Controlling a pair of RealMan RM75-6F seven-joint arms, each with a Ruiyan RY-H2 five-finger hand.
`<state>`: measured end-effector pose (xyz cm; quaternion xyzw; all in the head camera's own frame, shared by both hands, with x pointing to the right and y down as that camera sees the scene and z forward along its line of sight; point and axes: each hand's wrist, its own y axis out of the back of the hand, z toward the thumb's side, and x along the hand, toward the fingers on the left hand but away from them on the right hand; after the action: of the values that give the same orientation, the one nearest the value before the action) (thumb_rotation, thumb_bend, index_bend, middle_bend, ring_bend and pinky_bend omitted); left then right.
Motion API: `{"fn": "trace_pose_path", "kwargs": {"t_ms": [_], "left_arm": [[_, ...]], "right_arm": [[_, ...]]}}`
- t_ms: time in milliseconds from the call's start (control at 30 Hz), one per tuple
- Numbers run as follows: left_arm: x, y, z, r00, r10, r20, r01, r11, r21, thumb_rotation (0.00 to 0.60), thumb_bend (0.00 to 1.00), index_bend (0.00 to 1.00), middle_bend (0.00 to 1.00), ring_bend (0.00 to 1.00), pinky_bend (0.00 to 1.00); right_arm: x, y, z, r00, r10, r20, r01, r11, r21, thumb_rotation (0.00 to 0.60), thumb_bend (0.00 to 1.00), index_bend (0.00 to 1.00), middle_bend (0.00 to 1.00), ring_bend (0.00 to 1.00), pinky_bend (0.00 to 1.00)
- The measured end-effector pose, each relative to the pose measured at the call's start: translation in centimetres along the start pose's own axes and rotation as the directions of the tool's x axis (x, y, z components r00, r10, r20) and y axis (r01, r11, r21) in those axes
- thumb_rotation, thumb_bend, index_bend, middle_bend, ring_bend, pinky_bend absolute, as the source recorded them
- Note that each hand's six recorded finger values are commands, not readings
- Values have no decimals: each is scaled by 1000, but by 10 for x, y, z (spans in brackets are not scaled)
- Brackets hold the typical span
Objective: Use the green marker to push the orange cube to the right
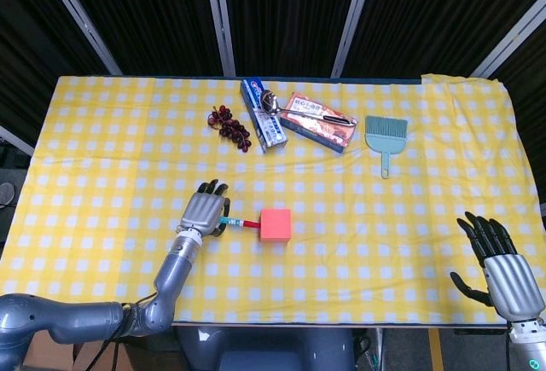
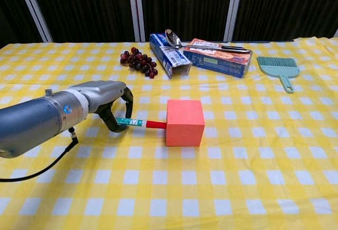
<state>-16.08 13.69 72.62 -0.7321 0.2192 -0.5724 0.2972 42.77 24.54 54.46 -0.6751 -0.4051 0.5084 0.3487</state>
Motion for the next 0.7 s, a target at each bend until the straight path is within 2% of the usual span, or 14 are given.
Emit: {"fn": "trace_pose_path", "kwargs": {"t_ms": [700], "left_arm": [[10, 0, 62, 997, -5, 79, 4, 1000, 17, 600, 481, 569, 115, 0, 98]], "right_arm": [[0, 1, 0, 1000, 3, 0, -3, 1000, -11, 600, 342, 0, 0, 0, 45]]}}
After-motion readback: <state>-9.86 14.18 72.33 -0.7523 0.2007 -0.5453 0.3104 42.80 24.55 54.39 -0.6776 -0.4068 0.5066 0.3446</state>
